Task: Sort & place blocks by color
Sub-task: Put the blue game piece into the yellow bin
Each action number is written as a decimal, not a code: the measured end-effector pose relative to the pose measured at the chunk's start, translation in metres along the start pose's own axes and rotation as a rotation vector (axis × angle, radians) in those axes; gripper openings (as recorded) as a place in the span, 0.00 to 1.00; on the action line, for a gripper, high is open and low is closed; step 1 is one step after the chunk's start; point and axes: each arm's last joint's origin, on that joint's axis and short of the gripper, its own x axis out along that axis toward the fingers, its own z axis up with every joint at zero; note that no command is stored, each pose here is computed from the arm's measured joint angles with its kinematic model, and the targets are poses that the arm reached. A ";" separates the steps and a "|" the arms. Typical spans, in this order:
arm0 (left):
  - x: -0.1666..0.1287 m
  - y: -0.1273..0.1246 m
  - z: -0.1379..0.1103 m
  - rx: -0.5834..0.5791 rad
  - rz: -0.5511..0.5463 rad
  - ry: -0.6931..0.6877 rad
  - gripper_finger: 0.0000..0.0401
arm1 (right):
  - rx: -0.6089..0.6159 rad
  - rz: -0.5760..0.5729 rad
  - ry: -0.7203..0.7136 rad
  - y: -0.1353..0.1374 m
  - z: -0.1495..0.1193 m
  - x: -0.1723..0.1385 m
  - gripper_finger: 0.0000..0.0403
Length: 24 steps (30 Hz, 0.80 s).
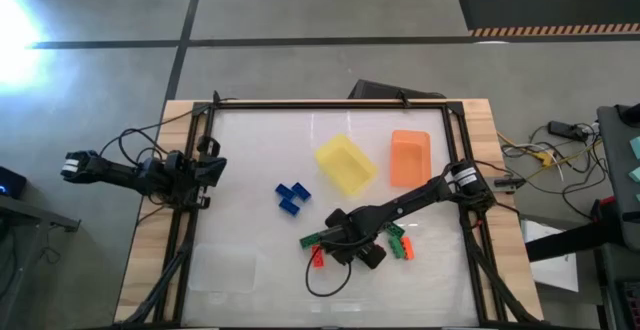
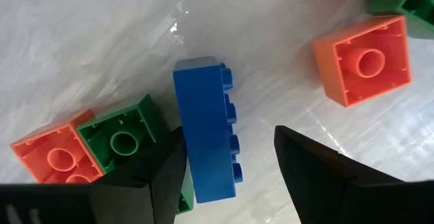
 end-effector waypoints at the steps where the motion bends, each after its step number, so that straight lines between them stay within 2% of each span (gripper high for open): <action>1: 0.000 0.000 0.000 0.000 0.000 0.000 0.03 | 0.000 0.001 -0.001 0.000 0.000 0.000 0.50; 14: 0.000 0.000 0.000 0.000 0.000 0.000 0.03 | 0.003 0.039 -0.014 0.001 -0.001 0.001 0.19; 20: 0.000 0.000 0.000 0.000 0.000 0.000 0.03 | 0.007 0.034 -0.017 0.000 -0.002 -0.003 0.19; 24: 0.000 0.000 0.000 0.000 0.000 0.000 0.03 | 0.013 -0.041 0.002 -0.002 -0.005 -0.023 0.19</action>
